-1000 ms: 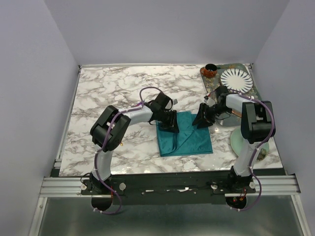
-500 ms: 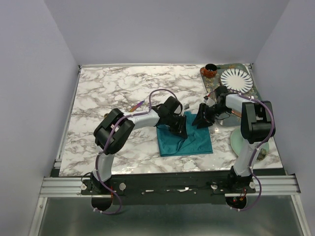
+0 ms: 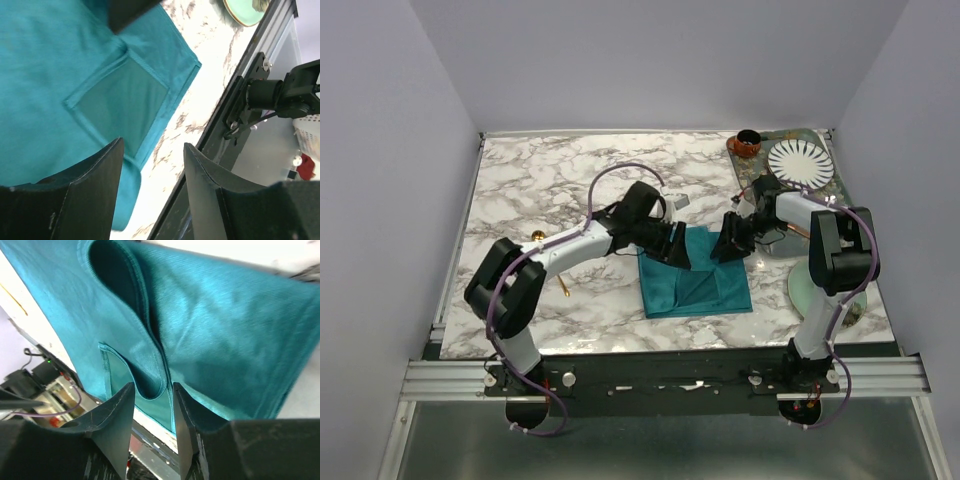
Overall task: Fold the napkin into a case and place the utensils inside
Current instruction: Fold the rectangle-folded napkin at the center of the board.
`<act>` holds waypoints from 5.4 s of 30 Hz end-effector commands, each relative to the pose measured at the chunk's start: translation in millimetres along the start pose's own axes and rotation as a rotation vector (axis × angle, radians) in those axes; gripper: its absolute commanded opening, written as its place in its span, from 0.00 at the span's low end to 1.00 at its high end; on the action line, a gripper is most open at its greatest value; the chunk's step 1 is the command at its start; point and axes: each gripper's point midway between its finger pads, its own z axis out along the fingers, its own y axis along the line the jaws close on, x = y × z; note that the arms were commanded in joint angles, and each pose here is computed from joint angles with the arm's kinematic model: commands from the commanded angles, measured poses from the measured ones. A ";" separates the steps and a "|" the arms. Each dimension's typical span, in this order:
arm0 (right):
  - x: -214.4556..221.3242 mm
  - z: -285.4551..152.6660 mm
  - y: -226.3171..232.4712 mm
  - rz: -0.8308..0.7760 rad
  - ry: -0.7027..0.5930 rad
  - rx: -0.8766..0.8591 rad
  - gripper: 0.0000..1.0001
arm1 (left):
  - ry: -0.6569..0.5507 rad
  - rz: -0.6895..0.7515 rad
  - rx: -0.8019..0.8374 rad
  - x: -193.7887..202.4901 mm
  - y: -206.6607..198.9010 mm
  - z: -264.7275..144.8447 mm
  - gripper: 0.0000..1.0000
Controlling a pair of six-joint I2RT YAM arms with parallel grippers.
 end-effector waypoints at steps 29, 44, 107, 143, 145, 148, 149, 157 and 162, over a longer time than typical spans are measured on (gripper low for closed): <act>13.1 8.1 -8.2 -0.010 0.034 0.086 0.45 | 0.063 -0.131 -0.164 17.8 54.4 54.2 0.39; 12.4 5.1 -4.6 -0.017 0.025 0.079 0.46 | 0.042 -0.124 -0.357 18.4 73.4 41.5 0.24; 10.3 -16.7 5.4 -0.042 0.003 0.090 0.62 | 0.027 -0.021 -0.415 25.7 62.3 41.6 0.49; 7.3 -34.4 0.4 -0.025 -0.019 0.079 0.63 | 0.028 0.285 -0.092 27.6 -49.5 65.9 0.52; 6.5 -33.6 0.0 -0.022 -0.021 0.076 0.63 | 0.022 0.307 -0.077 25.7 -56.5 56.3 0.55; 6.7 -31.5 1.1 -0.020 -0.025 0.064 0.62 | -0.010 0.291 -0.052 19.4 -60.2 35.4 0.56; 6.3 -30.9 1.1 -0.019 -0.027 0.062 0.61 | -0.017 0.275 -0.061 16.0 -53.9 28.7 0.56; 3.4 -28.1 1.8 -0.038 -0.046 0.052 0.53 | -0.067 0.302 -0.038 -17.1 3.6 -18.1 0.56; -2.0 -28.9 -0.8 -0.055 -0.078 0.071 0.44 | -0.136 0.477 -0.153 -74.6 26.6 -17.2 0.61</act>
